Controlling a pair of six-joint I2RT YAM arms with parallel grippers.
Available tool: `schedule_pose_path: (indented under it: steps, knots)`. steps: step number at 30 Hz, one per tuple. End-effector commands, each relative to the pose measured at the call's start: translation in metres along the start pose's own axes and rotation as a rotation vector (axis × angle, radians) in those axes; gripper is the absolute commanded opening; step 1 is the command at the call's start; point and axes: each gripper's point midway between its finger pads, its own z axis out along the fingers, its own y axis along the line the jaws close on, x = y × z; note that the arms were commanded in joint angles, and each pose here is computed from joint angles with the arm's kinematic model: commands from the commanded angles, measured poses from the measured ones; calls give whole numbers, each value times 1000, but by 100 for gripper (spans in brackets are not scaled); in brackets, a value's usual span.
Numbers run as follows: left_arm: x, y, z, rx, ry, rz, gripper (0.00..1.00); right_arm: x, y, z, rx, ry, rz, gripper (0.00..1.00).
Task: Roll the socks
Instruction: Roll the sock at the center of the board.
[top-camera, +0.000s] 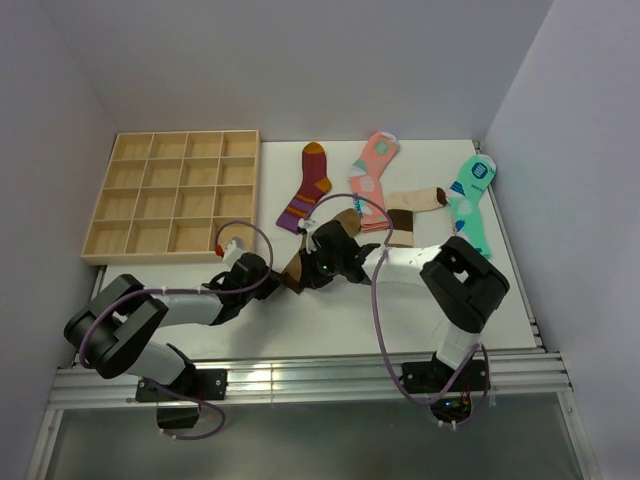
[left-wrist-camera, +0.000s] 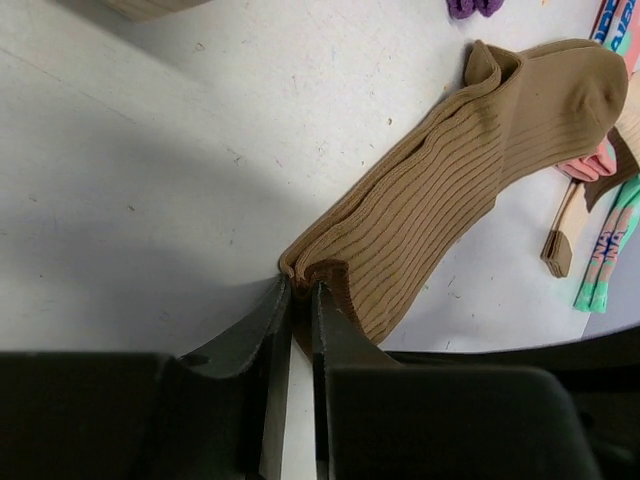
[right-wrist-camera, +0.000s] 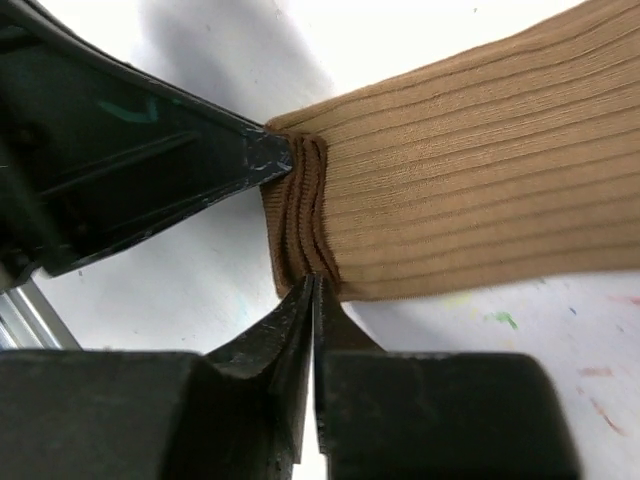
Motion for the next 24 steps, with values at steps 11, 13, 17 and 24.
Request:
schedule_pose_path:
  steps: [11, 13, 17, 24]
  knots:
    - [-1, 27, -5, -149, 16, 110, 13, -35, 31, -32, 144, -227, -238, 35]
    - [-2, 26, -6, -149, 16, 114, 13, -32, 32, -26, 144, -215, -251, 35]
    - [-3, 23, -7, -143, 17, 119, 13, -25, 34, -17, 139, -196, -269, 30]
    - [-4, 21, -9, -142, 16, 122, 14, -21, 34, -9, 149, -194, -292, 27]
